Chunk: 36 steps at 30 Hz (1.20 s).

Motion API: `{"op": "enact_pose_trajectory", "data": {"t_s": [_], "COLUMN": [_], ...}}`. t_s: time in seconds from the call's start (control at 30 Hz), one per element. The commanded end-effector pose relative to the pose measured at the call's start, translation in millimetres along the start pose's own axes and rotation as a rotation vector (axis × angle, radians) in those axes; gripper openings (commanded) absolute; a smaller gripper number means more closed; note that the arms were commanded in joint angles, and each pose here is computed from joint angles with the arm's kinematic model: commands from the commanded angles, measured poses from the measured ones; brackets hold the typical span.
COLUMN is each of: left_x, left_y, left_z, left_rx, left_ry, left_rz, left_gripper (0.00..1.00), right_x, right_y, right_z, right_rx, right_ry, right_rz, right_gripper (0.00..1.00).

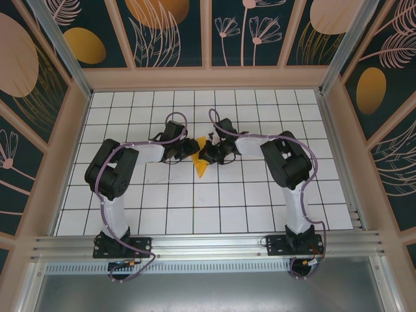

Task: Fold a paper plane with a square sheet of paper (pick it up from the middle)
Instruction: Third fold the triangle at the center of the table.

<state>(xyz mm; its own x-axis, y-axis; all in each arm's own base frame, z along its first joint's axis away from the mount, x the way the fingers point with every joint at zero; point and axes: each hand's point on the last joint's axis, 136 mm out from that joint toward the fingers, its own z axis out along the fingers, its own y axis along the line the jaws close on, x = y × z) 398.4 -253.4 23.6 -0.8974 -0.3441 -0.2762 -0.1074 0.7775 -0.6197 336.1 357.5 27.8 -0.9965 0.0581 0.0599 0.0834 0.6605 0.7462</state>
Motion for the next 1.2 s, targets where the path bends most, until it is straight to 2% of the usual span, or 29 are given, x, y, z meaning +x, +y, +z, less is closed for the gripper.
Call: {"op": "enact_pose_trajectory", "data": {"t_s": [0.0, 0.33, 0.5, 0.8, 0.97, 1.17], "left_x": [5.1, -22.4, -32.0, -49.0, -33.9, -23.4], "left_y": [6.6, -14.9, -11.9, 2.6, 20.7, 22.5], "left_z": [5.8, -15.9, -27.0, -56.0, -60.4, -77.2], "left_rx": [-0.028, -0.008, -0.022, -0.004, -0.003, 0.021], "left_ry": [0.028, -0.053, -0.087, -0.207, -0.210, -0.222], "left_rz": [-0.007, 0.015, 0.010, -0.072, -0.106, -0.090], "left_gripper": [0.35, 0.39, 0.40, 0.44, 0.45, 0.47], "right_x": [-0.9, -1.3, -1.5, -4.3, -6.2, -3.4], "right_y": [-4.8, -30.4, -34.8, -46.2, -49.8, -54.2], "right_z": [8.7, 9.7, 9.8, 3.6, -2.2, -4.8], "right_rx": [0.015, 0.104, 0.123, 0.199, 0.216, 0.213], "right_ry": [0.018, 0.007, 0.002, -0.008, -0.024, -0.029], "right_rz": [-0.011, 0.017, 0.026, 0.045, 0.055, 0.077], "right_gripper": [0.00, 0.00, 0.02, 0.19, 0.28, 0.38]}}
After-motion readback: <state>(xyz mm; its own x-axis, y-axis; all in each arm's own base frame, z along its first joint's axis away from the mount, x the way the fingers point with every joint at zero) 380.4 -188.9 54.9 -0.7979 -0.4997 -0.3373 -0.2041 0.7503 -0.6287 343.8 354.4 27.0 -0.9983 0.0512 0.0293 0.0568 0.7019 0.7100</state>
